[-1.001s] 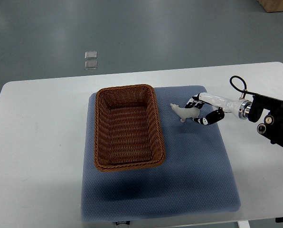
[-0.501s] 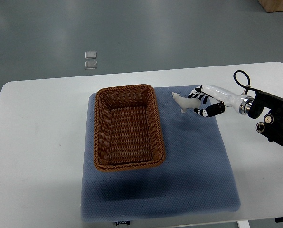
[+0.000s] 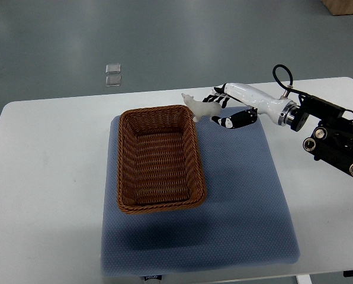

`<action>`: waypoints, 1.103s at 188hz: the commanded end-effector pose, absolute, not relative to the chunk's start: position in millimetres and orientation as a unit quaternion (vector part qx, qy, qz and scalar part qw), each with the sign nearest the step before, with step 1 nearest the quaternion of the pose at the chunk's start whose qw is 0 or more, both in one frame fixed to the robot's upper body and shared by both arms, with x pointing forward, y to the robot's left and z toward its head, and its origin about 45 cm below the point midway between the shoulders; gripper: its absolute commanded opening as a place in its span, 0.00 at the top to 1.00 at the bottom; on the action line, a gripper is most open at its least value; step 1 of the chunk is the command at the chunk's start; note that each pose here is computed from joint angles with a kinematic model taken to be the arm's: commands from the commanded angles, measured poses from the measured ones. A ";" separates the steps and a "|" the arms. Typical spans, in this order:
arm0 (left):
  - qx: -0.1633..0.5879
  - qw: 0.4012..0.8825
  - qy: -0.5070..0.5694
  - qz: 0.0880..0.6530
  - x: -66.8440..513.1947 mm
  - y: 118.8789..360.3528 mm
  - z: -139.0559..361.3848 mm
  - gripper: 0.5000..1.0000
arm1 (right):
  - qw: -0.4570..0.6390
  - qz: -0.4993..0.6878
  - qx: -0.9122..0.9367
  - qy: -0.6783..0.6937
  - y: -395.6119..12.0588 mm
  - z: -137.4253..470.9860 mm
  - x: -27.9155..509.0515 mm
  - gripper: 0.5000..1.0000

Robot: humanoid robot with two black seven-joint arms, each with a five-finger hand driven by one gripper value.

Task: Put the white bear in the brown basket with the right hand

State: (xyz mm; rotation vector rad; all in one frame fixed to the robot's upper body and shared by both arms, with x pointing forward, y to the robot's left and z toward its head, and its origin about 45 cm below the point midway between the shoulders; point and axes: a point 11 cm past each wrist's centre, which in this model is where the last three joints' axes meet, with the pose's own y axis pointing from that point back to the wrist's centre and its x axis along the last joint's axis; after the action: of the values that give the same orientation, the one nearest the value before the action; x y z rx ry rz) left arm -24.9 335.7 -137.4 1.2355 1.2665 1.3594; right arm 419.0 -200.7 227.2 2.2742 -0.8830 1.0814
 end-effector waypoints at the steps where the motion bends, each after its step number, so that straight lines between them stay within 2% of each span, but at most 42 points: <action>1: 0.498 0.439 0.509 0.547 -25.0 335.9 -137.3 0.00 | 0.215 0.391 0.840 -0.307 -180.7 226.6 415.3 1.00; 34: 0.497 0.440 0.510 0.547 -25.0 335.7 -137.4 0.00 | 0.195 0.386 0.858 -0.278 -152.7 226.3 409.8 0.92; 40: 0.497 0.440 0.510 0.547 -25.0 335.7 -137.4 0.00 | 0.195 0.384 0.860 -0.274 -150.9 225.2 408.8 0.86; 51: 0.497 0.439 0.510 0.548 -24.9 335.9 -137.3 0.00 | 0.197 0.381 0.862 -0.270 -150.7 223.6 407.8 0.80; 59: 0.497 0.440 0.510 0.547 -25.0 335.7 -137.4 0.00 | 0.200 0.377 0.864 -0.267 -151.7 221.1 406.6 0.71; 67: 0.497 0.440 0.510 0.547 -25.0 335.7 -137.4 0.00 | 0.201 0.378 0.863 -0.267 -152.1 220.7 406.7 0.66; 82: 0.497 0.440 0.510 0.547 -25.0 335.7 -137.4 0.00 | 0.203 0.378 0.862 -0.270 -153.4 219.5 407.7 0.44; 94: 0.497 0.439 0.510 0.547 -24.9 335.7 -137.4 0.00 | 0.204 0.379 0.860 -0.273 -154.6 220.0 408.8 0.35; 164: 0.497 0.440 0.510 0.547 -25.0 335.7 -137.4 0.00 | 0.198 0.383 0.846 -0.315 -170.2 226.0 416.3 0.30; 207: 0.497 0.440 0.510 0.547 -25.0 335.7 -137.4 0.00 | 0.163 0.303 0.838 -0.425 -203.4 224.4 429.0 0.30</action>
State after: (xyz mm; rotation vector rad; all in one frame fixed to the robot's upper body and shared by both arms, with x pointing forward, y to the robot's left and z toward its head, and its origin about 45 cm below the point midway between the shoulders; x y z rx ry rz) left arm -25.0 335.7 -137.4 1.2357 1.2665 1.3594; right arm 422.1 -187.0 224.8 2.3848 -1.0579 0.9671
